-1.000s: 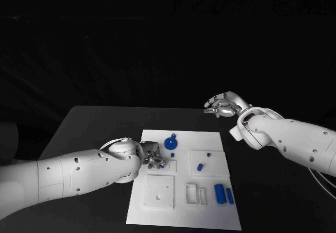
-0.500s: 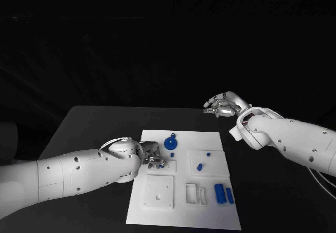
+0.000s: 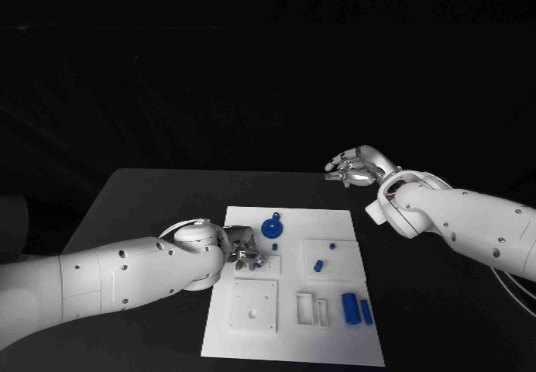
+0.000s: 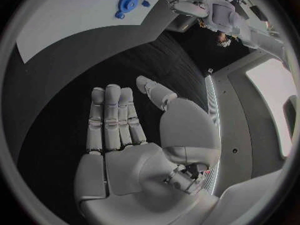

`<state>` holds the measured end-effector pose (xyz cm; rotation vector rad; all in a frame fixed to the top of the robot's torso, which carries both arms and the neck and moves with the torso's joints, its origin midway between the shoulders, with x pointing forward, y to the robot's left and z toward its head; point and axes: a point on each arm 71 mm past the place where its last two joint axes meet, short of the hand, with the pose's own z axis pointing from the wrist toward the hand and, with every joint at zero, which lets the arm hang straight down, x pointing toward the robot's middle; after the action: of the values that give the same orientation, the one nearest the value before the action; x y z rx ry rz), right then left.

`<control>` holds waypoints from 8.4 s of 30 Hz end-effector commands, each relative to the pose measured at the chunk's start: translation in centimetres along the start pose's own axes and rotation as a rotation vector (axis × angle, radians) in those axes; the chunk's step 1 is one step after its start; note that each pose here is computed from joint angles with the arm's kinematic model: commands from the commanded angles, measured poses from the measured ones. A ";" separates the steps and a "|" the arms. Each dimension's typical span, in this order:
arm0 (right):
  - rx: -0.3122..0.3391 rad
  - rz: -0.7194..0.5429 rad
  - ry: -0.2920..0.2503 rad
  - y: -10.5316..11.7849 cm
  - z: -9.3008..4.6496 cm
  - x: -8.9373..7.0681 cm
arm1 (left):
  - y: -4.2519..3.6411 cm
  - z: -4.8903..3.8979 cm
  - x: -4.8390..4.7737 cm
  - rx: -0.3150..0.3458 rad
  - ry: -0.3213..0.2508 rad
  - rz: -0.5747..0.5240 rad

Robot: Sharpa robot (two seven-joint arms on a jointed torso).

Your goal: Assemble the parts on the task board

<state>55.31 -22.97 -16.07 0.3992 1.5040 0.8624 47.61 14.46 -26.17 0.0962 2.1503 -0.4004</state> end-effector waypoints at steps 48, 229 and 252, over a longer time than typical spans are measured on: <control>-0.010 -0.006 0.018 0.0 0.0 0.2 | -0.40 0.36 0.99 -0.003 0.075 -0.005; -0.002 -0.009 0.016 -0.3 -0.1 0.4 | 5.06 4.28 -8.48 -0.184 0.154 -0.210; -0.008 -0.009 0.010 -0.2 0.0 0.4 | 4.77 4.44 -8.53 -0.168 0.130 -0.228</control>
<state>55.31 -23.00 -16.58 0.3967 1.5164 0.8575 57.20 18.62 -22.53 -0.2362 2.3192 -0.3319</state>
